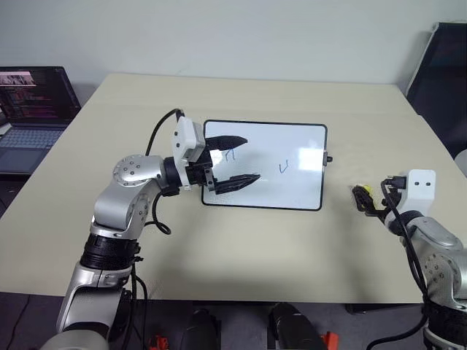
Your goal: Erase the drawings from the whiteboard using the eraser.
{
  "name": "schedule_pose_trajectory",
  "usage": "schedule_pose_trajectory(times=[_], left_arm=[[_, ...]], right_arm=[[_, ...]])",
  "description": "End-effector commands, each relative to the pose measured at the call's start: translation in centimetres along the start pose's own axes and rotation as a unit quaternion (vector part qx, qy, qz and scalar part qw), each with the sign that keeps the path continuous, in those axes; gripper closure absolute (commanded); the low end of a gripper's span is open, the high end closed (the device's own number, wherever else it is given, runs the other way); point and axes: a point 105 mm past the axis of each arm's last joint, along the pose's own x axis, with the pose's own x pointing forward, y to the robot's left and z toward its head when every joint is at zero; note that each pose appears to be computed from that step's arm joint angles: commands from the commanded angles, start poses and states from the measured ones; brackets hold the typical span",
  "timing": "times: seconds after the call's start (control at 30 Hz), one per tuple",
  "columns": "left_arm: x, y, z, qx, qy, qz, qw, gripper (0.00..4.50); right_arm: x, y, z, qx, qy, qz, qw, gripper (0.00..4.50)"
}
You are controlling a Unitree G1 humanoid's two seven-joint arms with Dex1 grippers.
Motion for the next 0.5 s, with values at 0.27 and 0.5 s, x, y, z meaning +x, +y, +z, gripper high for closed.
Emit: schedule_pose_trajectory(times=[0.27,0.5], left_arm=[[0.1,0.2,1.0,0.020,-0.015,-0.005,1.000,0.00],[-0.4,1.0,0.8,0.018,-0.016,0.025,0.999,0.00]], right_arm=[[2.6,-0.8,0.0,-0.018,-0.014,-0.025,0.999,0.01],[3.8,-1.1,-0.3,-0.021,-0.008,-0.028,0.999,0.01]])
